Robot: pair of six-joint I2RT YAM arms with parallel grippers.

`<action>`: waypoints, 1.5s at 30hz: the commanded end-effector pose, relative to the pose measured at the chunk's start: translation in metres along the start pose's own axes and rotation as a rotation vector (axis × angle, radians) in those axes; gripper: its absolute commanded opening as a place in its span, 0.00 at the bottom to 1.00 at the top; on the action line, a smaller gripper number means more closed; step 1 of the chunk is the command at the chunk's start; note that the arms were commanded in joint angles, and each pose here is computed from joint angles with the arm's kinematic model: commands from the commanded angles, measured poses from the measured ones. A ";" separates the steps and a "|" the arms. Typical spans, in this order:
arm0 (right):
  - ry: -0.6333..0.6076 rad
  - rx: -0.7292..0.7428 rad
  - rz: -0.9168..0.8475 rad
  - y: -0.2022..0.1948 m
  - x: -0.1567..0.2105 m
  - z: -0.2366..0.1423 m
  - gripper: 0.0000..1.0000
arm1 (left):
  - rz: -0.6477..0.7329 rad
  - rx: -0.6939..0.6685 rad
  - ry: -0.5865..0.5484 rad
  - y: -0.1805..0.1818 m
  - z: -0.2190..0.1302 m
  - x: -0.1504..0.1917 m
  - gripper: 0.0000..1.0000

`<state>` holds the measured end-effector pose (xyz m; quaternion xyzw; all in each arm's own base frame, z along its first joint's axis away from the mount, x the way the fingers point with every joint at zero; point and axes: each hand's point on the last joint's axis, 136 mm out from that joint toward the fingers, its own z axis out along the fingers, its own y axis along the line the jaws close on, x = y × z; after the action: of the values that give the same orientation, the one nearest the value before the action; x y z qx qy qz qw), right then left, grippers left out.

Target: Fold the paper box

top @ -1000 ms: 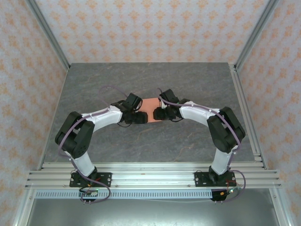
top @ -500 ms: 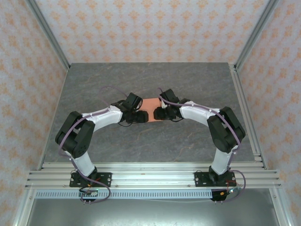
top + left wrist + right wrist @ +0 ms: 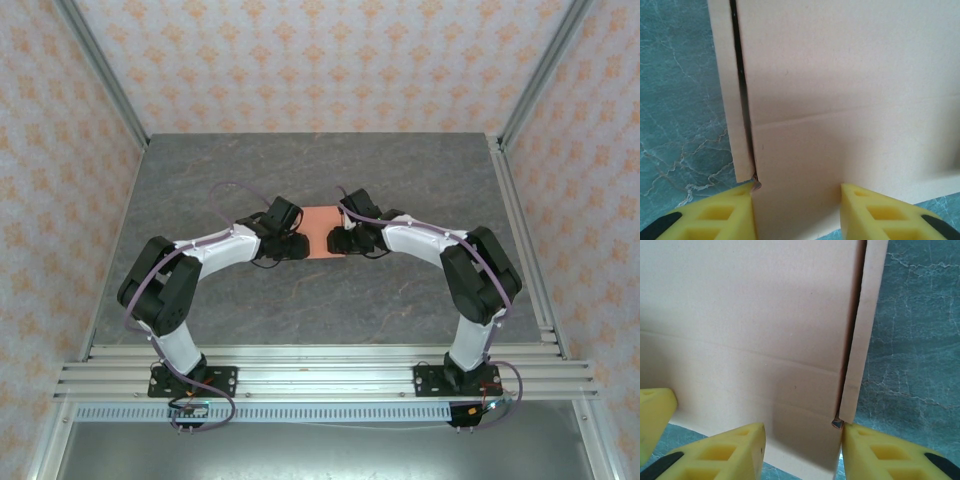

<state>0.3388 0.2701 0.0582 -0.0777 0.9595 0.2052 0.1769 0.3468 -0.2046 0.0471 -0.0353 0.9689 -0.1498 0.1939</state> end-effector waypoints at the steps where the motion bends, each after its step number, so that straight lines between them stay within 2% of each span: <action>1: -0.028 -0.057 -0.008 0.015 -0.007 -0.006 0.43 | 0.009 0.027 -0.038 -0.009 -0.006 -0.007 0.41; 10: -0.020 -0.102 0.010 0.021 0.006 -0.023 0.42 | -0.028 0.103 -0.036 -0.021 -0.024 0.005 0.41; 22: 0.006 -0.080 0.041 0.010 0.046 -0.040 0.42 | -0.093 0.080 -0.002 -0.012 -0.032 0.061 0.45; 25: -0.006 -0.048 0.045 0.002 0.049 -0.042 0.43 | -0.088 0.038 -0.024 -0.004 -0.037 0.062 0.47; 30: -0.059 -0.013 0.032 -0.002 0.042 -0.061 0.45 | -0.011 -0.012 -0.119 -0.004 -0.082 0.035 0.57; 33: -0.108 -0.017 0.034 0.000 0.035 -0.074 0.47 | 0.074 -0.068 -0.208 -0.005 -0.116 0.007 0.69; 35: -0.139 -0.014 0.044 -0.001 0.031 -0.079 0.47 | 0.183 -0.093 -0.220 -0.011 -0.127 -0.010 0.80; 36: -0.152 -0.010 0.053 -0.002 0.030 -0.080 0.47 | 0.253 -0.079 -0.193 -0.017 -0.128 -0.017 0.86; 39: -0.189 0.001 0.098 -0.008 0.027 -0.079 0.47 | 0.407 -0.088 -0.122 -0.020 -0.115 -0.038 0.94; 42: -0.233 -0.018 0.173 -0.012 0.025 -0.078 0.48 | 0.463 -0.019 -0.079 -0.023 -0.100 -0.065 0.95; 45: -0.277 -0.060 0.245 -0.015 0.030 -0.082 0.53 | 0.497 0.051 -0.038 -0.028 -0.086 -0.085 0.94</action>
<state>0.2820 0.2259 0.0990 0.0110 0.9395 0.2387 0.2454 0.3931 -0.1949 0.1718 0.1281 0.9431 -0.1077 0.2872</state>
